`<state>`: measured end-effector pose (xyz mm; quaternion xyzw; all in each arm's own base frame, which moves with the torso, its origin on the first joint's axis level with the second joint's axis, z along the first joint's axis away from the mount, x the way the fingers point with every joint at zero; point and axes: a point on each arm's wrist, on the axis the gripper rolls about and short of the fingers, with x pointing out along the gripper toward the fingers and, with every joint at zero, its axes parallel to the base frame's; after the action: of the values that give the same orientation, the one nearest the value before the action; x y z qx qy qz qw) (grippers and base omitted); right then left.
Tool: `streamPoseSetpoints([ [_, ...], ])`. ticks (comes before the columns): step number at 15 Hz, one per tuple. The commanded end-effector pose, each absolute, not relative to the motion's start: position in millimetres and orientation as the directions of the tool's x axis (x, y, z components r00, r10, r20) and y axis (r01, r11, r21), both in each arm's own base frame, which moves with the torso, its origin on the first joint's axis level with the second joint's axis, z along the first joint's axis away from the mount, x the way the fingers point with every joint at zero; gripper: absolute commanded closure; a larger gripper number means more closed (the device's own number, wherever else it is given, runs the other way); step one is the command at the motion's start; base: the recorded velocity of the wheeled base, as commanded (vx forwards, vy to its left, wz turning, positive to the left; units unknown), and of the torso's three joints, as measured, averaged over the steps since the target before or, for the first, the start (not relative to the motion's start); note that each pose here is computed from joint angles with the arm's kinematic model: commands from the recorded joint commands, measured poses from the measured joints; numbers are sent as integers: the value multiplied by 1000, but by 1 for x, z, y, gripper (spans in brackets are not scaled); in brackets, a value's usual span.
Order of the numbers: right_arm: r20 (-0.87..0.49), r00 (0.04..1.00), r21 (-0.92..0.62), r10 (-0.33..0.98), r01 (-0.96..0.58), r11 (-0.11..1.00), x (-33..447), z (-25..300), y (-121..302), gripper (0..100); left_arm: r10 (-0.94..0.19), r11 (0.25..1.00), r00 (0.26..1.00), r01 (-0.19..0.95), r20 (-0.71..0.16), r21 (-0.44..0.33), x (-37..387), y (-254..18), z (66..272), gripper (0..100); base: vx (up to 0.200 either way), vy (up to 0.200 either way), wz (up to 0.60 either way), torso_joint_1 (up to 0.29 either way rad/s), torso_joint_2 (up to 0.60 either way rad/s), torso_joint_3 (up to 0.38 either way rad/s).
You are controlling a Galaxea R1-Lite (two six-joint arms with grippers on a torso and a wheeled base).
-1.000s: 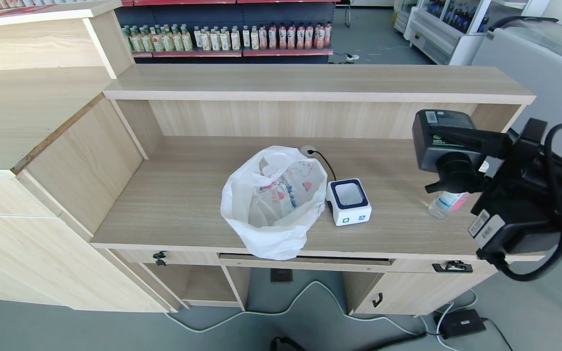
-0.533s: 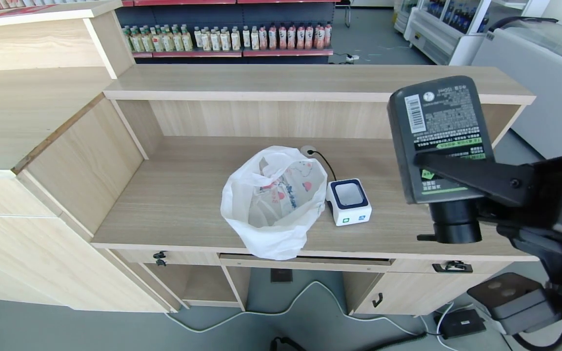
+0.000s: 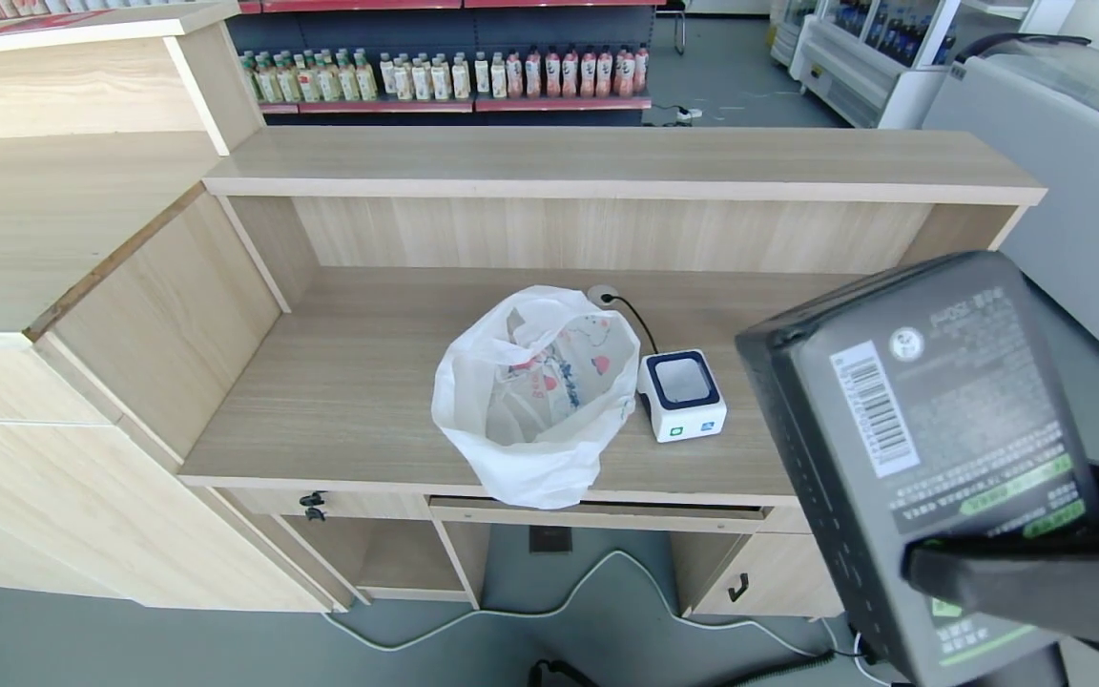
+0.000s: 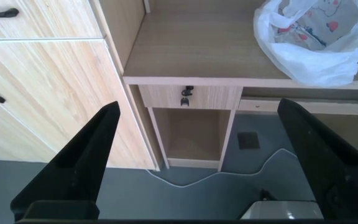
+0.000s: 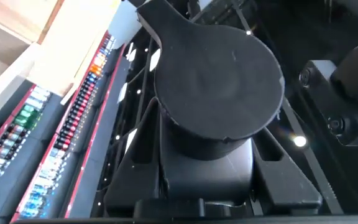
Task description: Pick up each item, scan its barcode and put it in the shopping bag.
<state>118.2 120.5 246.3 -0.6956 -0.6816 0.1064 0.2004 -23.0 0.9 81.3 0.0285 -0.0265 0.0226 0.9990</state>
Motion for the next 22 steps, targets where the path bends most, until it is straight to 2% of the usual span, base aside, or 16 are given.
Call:
streamPoseSetpoints([
  [1, 140, 38, -409, 989, 912, 23, 110, 251, 115, 100, 46, 997, 997, -49, 55, 56, -23, 1, 81, 0, 0, 0, 0, 0, 0, 0],
  [12, 97, -4, -456, 995, 889, 48, 100, 250, 109, 100, 44, 997, 998, -47, 54, 56, -23, 1, 81, 0, 0, 0, 0, 0, 0, 0],
  [22, 80, 4, -480, 997, 877, 35, 98, 249, 106, 100, 44, 997, 997, -48, 55, 56, -23, 1, 81, 0, 0, 0, 0, 0, 0, 0],
])
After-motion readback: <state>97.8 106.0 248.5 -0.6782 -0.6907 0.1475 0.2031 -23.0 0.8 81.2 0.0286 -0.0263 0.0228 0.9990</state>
